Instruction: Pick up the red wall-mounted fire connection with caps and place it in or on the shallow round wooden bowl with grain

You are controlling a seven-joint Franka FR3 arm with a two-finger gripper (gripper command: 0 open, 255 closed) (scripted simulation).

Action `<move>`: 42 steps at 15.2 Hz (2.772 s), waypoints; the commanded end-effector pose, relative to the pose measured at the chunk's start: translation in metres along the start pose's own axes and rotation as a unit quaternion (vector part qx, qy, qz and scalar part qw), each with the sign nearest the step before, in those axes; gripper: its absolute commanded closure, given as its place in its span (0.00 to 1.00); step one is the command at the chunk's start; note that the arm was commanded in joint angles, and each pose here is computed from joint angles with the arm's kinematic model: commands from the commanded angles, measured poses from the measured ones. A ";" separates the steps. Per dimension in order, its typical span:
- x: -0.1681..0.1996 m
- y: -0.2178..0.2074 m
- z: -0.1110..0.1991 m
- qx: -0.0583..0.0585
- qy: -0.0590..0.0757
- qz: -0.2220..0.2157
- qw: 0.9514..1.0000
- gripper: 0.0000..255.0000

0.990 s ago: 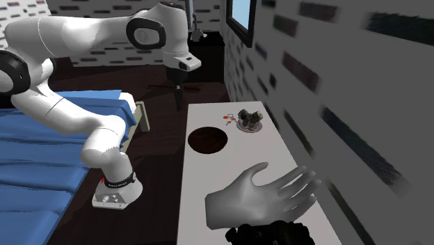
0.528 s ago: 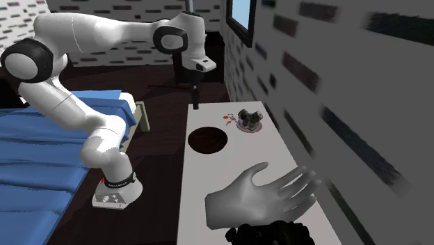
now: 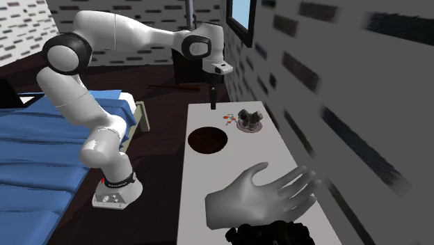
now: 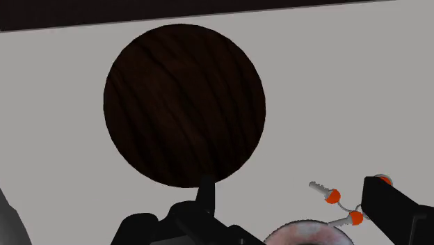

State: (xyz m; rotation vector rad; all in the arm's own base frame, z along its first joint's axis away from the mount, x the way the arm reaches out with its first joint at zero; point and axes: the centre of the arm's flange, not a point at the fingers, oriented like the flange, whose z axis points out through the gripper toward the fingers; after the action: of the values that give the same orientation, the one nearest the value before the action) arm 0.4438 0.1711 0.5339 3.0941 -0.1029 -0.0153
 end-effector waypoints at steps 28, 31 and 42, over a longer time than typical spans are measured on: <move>0.164 -0.102 0.112 -0.053 0.018 0.092 0.994 0.00; 0.164 -0.102 0.112 -0.053 0.018 0.092 0.994 1.00; 0.164 -0.102 0.102 -0.053 0.018 0.092 0.994 1.00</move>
State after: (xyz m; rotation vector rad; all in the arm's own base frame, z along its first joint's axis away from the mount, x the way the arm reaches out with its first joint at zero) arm 0.6134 0.2573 0.4221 2.9643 -0.3709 0.0406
